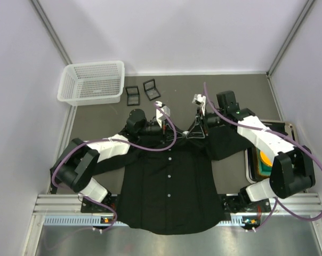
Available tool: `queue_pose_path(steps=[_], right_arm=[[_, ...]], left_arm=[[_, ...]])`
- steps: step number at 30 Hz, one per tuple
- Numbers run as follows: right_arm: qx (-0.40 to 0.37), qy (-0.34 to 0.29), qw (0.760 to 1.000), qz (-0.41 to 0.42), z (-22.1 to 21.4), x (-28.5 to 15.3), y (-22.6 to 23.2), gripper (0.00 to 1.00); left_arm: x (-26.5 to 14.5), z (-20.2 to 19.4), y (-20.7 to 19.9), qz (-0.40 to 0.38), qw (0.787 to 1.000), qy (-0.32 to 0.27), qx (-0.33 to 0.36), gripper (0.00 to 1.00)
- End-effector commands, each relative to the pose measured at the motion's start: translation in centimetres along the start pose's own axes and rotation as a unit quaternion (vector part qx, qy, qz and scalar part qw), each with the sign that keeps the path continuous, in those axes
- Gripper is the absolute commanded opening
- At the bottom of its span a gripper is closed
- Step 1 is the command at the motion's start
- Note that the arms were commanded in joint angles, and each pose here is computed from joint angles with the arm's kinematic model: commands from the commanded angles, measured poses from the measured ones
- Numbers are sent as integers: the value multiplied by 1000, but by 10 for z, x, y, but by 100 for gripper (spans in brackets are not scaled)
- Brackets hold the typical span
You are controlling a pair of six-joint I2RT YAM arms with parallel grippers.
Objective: Pin the brooch onto the clothing
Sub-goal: Pin the brooch to the clothes.
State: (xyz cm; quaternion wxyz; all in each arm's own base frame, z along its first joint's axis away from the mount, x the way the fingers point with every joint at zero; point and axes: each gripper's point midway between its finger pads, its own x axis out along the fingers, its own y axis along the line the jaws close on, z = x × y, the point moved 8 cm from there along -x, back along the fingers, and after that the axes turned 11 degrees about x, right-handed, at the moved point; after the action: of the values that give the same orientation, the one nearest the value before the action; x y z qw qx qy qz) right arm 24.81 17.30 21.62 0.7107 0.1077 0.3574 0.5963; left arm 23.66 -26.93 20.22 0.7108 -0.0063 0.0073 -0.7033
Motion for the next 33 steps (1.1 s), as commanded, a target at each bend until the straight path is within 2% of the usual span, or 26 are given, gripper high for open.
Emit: queue_pose_path(steps=[1, 8, 19, 29, 33], right_arm=[[-128, -58, 988, -59, 28, -11, -12, 35], [-154, -72, 983, -71, 28, -14, -10, 40], [-163, -90, 981, -47, 31, -13, -2, 40], [-230, -117, 964, -66, 29, -19, 4, 48], [-231, -116, 964, -59, 29, -18, 5, 47]], left_arm=[[13, 27, -29, -120, 991, -39, 40, 0], [12, 27, -27, -120, 992, -39, 32, 0], [14, 27, -26, -129, 991, -37, 28, 0], [14, 26, -27, -131, 991, -35, 23, 0], [14, 26, -26, -131, 991, -35, 23, 0]])
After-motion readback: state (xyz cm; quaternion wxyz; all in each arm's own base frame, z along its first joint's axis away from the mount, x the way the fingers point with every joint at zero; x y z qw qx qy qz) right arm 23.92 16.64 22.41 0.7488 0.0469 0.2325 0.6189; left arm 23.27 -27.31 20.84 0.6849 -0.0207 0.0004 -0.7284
